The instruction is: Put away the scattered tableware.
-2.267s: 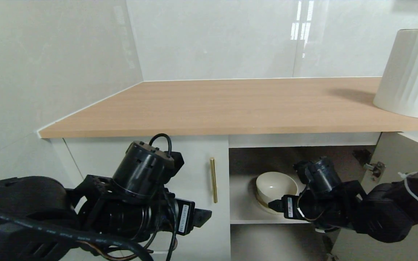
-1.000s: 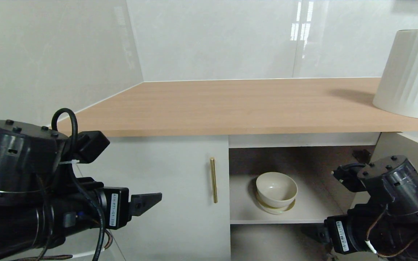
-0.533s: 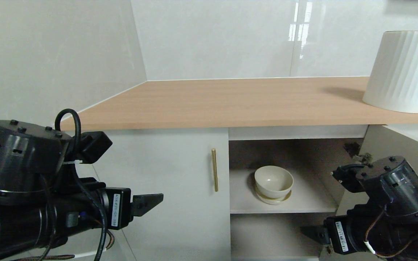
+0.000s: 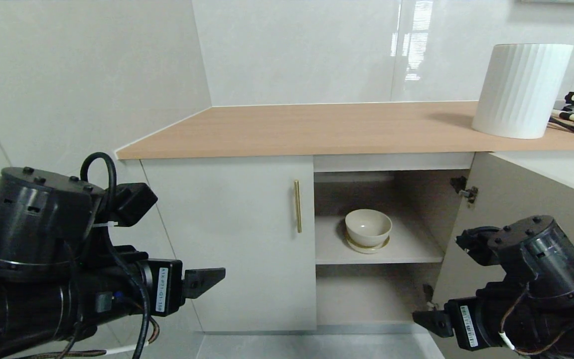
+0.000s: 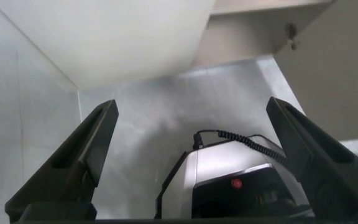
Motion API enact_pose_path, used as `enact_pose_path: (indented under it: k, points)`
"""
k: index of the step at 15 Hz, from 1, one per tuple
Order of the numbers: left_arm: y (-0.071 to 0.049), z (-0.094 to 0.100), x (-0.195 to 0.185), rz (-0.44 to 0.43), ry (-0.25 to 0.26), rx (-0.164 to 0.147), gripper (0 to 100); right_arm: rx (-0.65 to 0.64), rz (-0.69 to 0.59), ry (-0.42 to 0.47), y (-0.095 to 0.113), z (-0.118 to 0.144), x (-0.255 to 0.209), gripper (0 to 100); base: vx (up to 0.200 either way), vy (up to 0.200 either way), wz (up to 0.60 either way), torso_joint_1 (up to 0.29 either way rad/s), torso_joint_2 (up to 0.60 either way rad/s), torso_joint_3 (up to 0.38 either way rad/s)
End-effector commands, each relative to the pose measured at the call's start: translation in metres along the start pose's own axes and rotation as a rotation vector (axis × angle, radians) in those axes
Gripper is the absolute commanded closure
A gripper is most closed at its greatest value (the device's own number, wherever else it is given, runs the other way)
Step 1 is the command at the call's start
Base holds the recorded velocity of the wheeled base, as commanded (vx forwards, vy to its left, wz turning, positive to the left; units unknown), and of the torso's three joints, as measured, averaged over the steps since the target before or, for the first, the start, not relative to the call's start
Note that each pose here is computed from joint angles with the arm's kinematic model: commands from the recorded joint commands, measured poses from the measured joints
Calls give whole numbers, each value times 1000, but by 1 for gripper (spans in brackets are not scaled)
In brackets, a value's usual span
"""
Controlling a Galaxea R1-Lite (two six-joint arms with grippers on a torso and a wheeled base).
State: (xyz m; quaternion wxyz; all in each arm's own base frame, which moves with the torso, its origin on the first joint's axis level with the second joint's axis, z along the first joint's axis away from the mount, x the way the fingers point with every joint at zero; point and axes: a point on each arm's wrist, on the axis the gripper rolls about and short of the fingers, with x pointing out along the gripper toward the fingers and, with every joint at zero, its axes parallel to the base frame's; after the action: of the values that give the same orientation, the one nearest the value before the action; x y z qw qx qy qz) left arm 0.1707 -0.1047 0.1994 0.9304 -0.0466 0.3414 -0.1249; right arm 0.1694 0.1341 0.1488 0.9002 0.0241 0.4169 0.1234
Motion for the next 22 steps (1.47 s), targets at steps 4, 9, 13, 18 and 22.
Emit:
enact_pose_path:
  k: [4,9,13,18,22]
  points:
    - [-1,0,1,1,4,2,0,4,-1,2,0,0,1,0,-200,0,0,4,4,0]
    - [-1,-1,1,-1,7,5,0,6,-1,2,0,0,1,0,-200,0,0,0,-1,4]
    - [-2,-2,1,-5,11,10,0,6,-1,2,0,0,1,0,-200,0,0,4,0,-1]
    - [-2,-2,1,-4,11,12,0,7,1,-2,0,0,0,0,0,0,0,0,0,0]
    - [-2,-2,1,-4,11,12,0,8,2,-8,0,1,-2,0,0,0,0,0,0,0]
